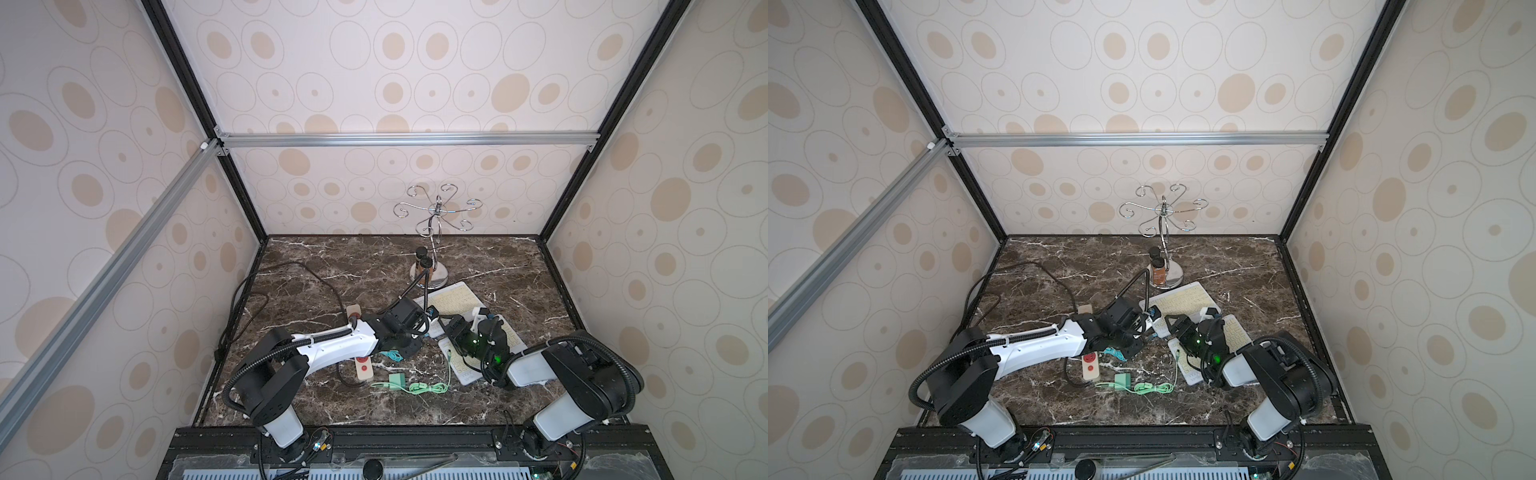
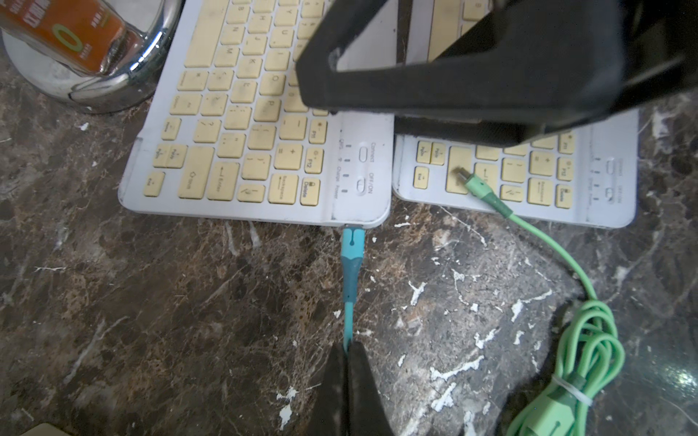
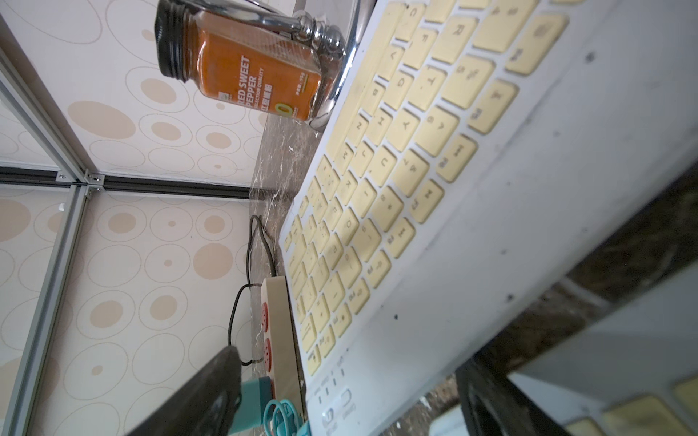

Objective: Unplug the wireless keyboard
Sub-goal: Pick up the keyboard from the center of the board.

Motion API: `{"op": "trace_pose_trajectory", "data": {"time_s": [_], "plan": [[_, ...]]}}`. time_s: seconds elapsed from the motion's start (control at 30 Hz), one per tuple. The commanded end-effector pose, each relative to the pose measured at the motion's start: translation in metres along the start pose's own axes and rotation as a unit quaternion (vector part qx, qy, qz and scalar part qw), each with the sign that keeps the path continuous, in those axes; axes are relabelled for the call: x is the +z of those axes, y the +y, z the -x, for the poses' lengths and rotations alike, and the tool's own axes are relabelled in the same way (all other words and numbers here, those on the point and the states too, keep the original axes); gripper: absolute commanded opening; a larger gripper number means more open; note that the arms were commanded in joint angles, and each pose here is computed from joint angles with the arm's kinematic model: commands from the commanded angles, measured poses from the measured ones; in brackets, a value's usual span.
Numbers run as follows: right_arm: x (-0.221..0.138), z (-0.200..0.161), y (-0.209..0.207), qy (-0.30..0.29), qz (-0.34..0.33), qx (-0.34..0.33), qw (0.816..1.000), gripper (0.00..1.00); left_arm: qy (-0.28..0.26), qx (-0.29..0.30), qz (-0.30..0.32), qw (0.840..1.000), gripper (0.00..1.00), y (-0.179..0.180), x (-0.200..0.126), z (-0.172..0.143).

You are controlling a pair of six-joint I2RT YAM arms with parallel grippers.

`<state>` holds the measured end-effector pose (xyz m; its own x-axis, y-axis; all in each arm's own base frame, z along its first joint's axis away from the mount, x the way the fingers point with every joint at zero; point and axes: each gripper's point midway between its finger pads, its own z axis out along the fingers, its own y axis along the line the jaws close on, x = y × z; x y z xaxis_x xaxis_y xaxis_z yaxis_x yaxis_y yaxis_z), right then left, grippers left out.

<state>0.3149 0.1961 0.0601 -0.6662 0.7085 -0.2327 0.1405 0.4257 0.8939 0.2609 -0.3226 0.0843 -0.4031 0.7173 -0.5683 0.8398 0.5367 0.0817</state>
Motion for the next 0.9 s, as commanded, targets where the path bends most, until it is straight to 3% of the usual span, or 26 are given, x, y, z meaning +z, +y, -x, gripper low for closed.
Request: {"op": "trace_pose_trajectory", "data": {"time_s": [0.0, 0.27, 0.53, 0.7, 0.87], "plan": [[0.003, 0.008, 0.007, -0.023, 0.025, 0.026, 0.999, 0.88, -0.030, 0.016, -0.001, 0.999, 0.00, -0.003, -0.013, 0.016], [0.014, 0.014, 0.014, -0.039, 0.077, 0.052, 0.995, 0.77, -0.033, 0.010, 0.002, 0.999, 0.00, -0.002, -0.015, 0.012], [0.013, 0.020, 0.016, -0.057, 0.078, 0.047, 0.994, 0.47, -0.041, 0.013, -0.003, 0.999, 0.00, -0.004, -0.017, 0.014], [0.006, 0.025, 0.025, -0.072, 0.088, 0.033, 0.993, 0.20, -0.048, 0.011, 0.000, 0.999, 0.00, -0.003, -0.019, 0.013], [-0.007, 0.032, 0.027, -0.097, 0.089, 0.016, 0.991, 0.05, -0.076, 0.012, 0.013, 0.997, 0.24, 0.001, -0.031, 0.019]]}}
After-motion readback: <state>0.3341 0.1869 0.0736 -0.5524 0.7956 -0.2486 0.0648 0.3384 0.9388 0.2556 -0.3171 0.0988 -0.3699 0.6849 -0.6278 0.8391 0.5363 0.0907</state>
